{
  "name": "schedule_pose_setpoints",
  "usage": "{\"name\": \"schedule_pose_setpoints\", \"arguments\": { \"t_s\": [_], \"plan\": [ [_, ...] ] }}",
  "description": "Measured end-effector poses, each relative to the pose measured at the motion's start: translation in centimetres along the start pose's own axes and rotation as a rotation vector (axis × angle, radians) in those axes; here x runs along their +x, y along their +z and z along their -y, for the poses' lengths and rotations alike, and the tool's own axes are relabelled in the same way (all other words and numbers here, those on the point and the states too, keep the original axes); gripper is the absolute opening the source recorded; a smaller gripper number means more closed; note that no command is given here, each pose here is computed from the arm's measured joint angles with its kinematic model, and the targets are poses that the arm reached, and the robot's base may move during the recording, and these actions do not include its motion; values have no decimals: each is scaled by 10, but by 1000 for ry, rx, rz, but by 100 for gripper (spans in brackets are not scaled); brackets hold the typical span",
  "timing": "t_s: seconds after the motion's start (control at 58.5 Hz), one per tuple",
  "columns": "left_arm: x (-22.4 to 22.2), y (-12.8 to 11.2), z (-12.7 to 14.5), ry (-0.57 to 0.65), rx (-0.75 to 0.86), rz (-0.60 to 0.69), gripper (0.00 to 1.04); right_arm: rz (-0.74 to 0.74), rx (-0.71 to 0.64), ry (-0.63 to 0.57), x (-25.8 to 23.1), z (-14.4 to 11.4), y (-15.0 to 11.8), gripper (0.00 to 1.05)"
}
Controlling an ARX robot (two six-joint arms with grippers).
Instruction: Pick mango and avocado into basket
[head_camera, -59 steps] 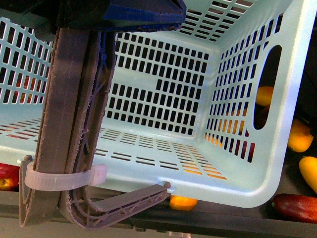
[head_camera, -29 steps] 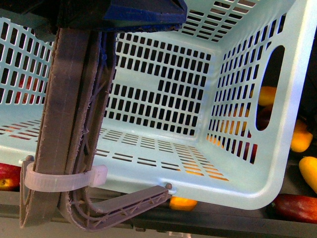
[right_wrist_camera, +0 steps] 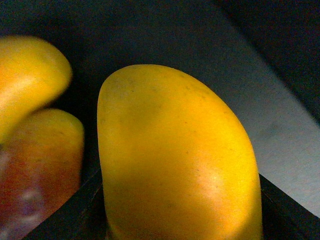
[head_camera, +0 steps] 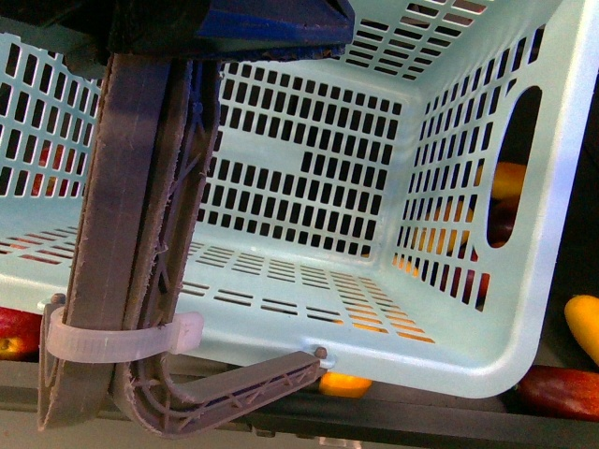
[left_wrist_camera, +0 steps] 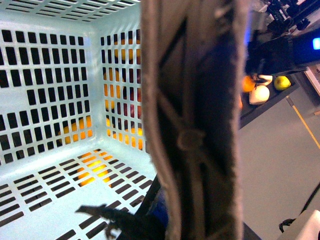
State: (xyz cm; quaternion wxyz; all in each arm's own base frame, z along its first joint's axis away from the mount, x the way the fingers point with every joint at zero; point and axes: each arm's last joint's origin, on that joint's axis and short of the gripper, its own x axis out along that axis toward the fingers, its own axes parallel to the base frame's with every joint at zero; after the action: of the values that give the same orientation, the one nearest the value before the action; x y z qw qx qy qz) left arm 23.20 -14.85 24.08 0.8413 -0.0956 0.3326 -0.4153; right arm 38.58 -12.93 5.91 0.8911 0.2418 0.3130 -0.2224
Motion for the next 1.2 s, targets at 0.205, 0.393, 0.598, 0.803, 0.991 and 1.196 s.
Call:
{"name": "schedule_pose_setpoints", "arguments": {
  "t_s": [0.205,0.393,0.598,0.803,0.991,1.196],
  "plan": [
    [0,0,0,0,0,0,4,103,-35,357,-115,-24,32,62],
    [0,0,0,1,0,0,4,120,-83,642,-197,-52,31,62],
    [0,0,0,0,0,0,4,99,-201,922,-268,-99,-2,62],
    [0,0,0,1,0,0,4,12,-276,967,-273,-128,-39,62],
    [0,0,0,3,0,1,4,-1,-351,938,-264,-150,-66,62],
    [0,0,0,2,0,1,4,-28,-384,890,-251,-157,-80,62]
  ]
}}
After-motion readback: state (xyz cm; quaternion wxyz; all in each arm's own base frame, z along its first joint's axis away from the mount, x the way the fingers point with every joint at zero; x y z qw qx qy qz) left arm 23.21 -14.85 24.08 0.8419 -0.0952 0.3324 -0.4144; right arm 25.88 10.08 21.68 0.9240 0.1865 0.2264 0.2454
